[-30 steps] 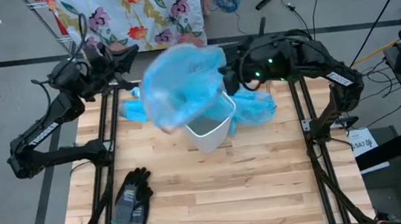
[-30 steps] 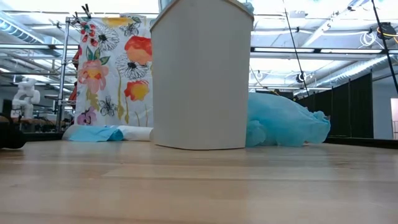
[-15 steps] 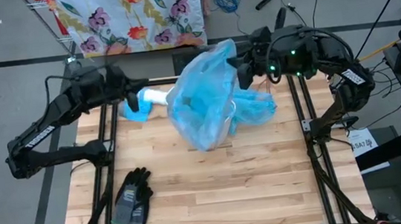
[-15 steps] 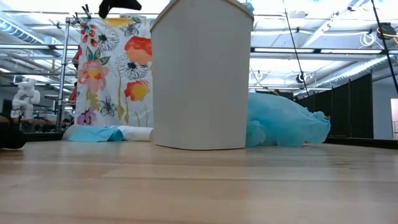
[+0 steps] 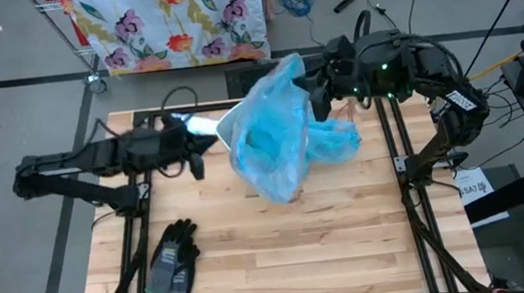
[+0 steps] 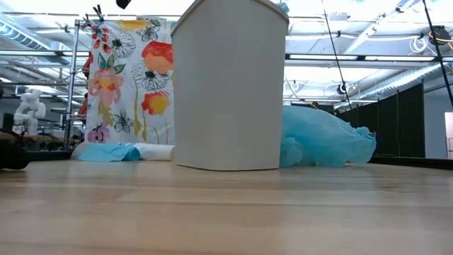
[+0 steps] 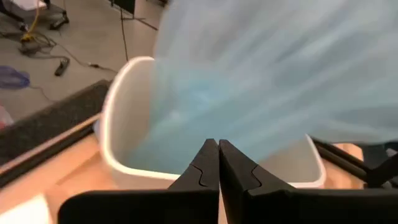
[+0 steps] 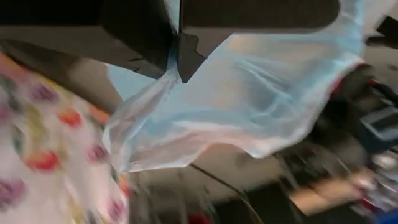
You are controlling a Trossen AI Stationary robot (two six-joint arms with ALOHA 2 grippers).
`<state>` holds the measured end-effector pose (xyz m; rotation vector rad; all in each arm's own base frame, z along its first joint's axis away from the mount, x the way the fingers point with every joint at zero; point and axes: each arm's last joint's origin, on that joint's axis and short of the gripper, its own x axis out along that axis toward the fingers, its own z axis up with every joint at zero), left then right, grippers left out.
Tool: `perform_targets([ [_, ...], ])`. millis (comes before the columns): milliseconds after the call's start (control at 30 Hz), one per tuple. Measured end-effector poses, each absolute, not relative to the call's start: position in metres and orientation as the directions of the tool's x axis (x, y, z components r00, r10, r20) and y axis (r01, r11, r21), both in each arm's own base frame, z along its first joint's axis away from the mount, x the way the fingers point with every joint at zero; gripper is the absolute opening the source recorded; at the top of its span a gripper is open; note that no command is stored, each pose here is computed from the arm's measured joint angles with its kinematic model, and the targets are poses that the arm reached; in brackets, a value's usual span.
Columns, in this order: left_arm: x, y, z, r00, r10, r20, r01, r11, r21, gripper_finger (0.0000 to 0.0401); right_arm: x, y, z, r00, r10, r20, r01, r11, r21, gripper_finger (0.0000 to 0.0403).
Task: Place trash/remove bag and relplace
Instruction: Put the trash bag into the trash bin
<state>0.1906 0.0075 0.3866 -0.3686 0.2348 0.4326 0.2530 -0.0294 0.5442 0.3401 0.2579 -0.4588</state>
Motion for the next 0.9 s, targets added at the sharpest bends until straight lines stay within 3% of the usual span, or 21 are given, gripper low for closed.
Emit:
perform_targets([
  [200,0.218,-0.019,0.378,0.893,0.355,-0.278,-0.435,0.838,-0.329,0.0,0.255,-0.032,0.565,0.932,-0.341,-0.122,0.362,0.891,0.276,0.0],
  [567,0.242,-0.07,0.361,0.918,0.279,-0.283,-0.368,0.866,-0.338,0.0,0.245,-0.05,0.536,0.82,-0.402,-0.407,0.532,0.797,0.285,0.0],
  [900,0.271,-0.083,0.349,0.9,0.381,-0.21,-0.432,0.842,-0.322,0.0,0.245,-0.051,0.536,0.822,-0.394,-0.411,0.527,0.799,0.288,0.0],
])
